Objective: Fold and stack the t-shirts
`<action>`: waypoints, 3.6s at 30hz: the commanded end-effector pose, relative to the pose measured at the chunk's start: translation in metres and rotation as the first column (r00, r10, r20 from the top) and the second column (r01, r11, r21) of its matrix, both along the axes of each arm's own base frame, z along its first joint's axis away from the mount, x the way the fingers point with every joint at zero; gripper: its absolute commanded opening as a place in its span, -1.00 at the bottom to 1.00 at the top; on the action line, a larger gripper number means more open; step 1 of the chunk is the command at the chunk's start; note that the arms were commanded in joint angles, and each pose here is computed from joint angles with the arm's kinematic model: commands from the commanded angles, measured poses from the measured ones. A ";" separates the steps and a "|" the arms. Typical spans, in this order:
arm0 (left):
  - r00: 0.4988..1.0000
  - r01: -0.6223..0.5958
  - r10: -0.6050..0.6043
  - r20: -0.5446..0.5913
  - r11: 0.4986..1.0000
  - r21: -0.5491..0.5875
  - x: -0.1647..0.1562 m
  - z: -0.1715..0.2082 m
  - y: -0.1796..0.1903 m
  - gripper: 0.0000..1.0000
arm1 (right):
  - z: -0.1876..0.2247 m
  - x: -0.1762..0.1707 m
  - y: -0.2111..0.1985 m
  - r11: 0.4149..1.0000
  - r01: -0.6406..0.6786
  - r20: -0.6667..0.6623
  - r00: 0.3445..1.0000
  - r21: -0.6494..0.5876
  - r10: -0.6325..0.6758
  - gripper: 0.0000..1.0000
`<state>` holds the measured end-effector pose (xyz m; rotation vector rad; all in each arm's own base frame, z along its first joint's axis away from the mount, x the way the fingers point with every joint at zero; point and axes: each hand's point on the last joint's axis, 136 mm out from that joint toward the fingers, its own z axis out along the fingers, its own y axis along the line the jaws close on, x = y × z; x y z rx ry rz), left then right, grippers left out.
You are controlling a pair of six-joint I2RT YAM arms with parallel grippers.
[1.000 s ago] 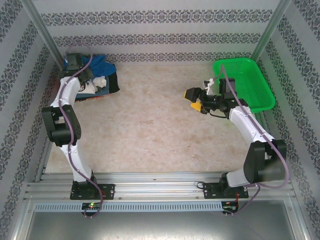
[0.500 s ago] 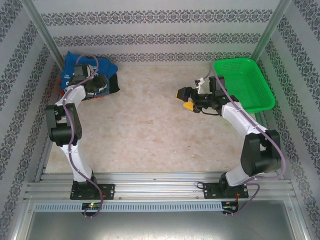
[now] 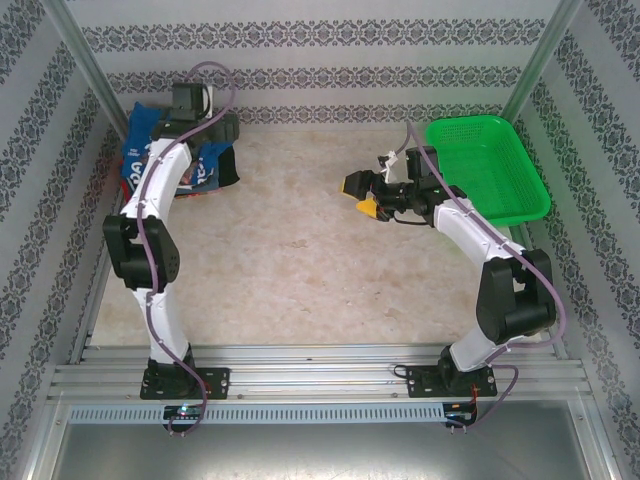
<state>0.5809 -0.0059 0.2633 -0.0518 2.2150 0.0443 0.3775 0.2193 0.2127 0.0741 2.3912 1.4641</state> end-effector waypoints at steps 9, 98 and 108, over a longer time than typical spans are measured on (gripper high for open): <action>0.948 0.043 0.076 -0.308 0.931 0.362 0.019 -0.091 0.029 0.99 | 0.001 -0.009 -0.010 0.999 -0.034 0.010 0.999 0.010 0.034 0.96; 0.998 0.045 -0.061 -0.031 0.921 -0.387 0.033 -0.074 0.009 1.00 | -0.009 -0.022 0.041 0.988 -0.154 -0.019 0.988 -0.002 0.154 0.96; 0.968 0.030 0.116 0.221 0.823 -0.567 0.019 0.043 0.055 1.00 | 0.008 -0.022 0.030 0.992 -0.122 0.042 0.992 -0.030 0.123 0.96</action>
